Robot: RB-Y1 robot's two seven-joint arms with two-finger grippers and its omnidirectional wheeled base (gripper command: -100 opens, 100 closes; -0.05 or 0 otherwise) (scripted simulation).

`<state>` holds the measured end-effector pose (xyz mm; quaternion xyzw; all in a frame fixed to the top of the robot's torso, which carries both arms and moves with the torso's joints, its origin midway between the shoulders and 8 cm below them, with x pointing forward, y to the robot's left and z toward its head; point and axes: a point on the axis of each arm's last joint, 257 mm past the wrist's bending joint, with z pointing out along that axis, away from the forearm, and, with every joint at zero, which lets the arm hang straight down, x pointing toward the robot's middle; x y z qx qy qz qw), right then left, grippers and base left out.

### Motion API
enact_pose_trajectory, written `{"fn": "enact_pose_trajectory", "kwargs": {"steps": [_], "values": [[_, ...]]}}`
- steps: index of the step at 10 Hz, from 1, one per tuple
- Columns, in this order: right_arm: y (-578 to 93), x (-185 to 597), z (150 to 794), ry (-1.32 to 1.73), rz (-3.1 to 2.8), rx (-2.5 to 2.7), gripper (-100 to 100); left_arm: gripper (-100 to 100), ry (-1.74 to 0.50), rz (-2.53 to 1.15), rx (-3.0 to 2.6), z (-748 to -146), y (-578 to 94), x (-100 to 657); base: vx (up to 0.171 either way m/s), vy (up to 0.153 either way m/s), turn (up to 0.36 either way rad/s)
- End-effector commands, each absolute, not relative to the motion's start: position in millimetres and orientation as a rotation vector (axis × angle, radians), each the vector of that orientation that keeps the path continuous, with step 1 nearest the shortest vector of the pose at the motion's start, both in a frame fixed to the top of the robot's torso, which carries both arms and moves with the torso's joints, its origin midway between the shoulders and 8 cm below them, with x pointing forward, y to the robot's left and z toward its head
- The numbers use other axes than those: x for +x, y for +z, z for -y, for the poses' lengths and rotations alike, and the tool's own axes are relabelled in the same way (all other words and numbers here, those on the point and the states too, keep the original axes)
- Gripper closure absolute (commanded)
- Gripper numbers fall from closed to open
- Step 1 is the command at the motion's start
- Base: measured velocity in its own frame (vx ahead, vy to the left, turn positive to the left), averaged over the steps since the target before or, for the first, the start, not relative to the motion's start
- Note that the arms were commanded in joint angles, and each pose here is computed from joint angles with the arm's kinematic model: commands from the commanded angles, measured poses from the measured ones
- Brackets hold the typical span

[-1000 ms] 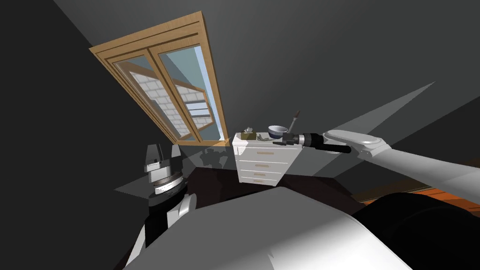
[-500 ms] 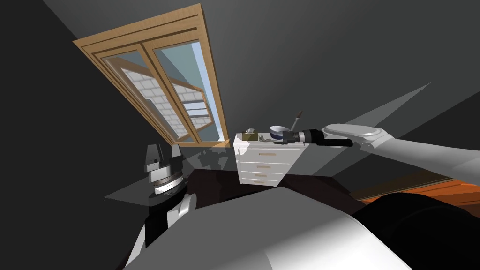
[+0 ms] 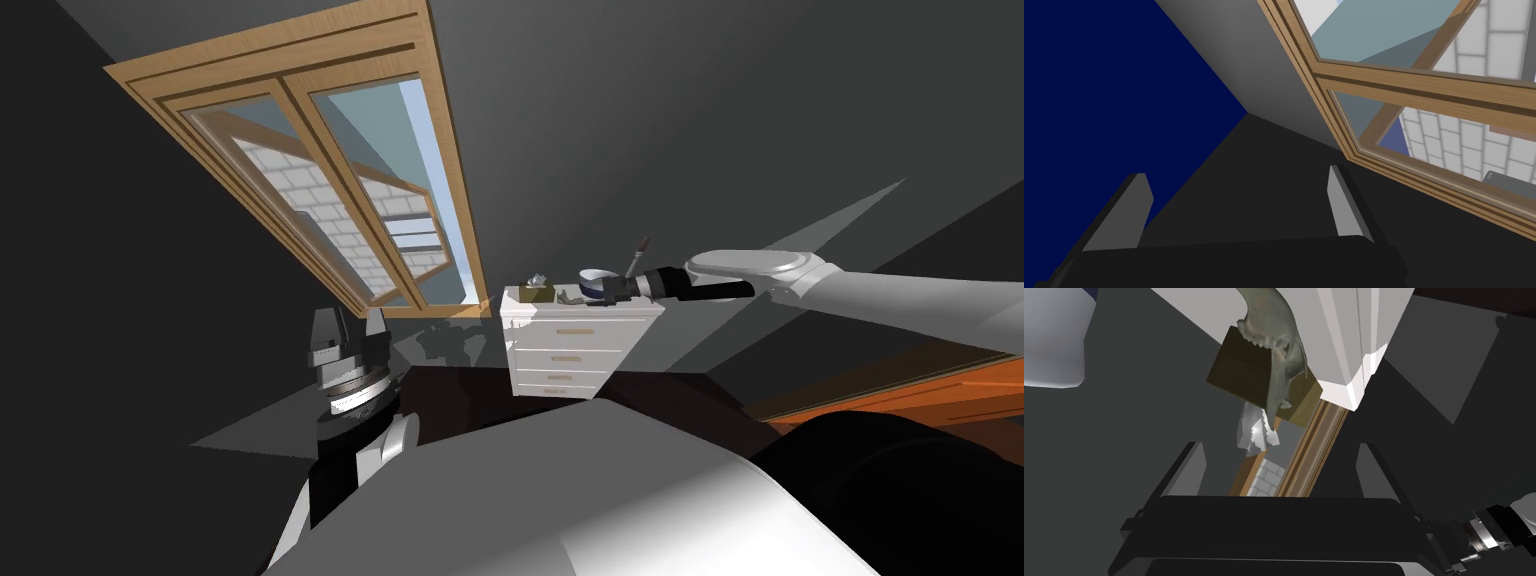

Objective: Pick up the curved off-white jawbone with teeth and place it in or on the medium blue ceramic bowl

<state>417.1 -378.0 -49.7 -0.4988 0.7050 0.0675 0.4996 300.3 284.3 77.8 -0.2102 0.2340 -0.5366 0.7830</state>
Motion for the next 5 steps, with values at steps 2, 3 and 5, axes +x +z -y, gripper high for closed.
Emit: {"fn": "enact_pose_trajectory", "kwargs": {"steps": [2, 3, 5], "values": [[-49.0, 419.2, 377.7, 0.139, -1.720, -1.265, -100, 0, -1.158, -0.505, -0.454, -284.2, 77.9, 300.3, 0.044, 0.039, -0.030], [-52.0, 419.6, 383.3, 0.123, -1.744, -1.297, -100, 0, -1.158, -0.505, -0.454, -284.2, 77.9, 300.4, 0.073, 0.048, -0.063], [-54.2, 420.5, 387.2, 0.102, -1.770, -1.348, -100, 0, -1.158, -0.505, -0.454, -284.2, 77.9, 300.3, 0.074, 0.061, -0.076]]}}
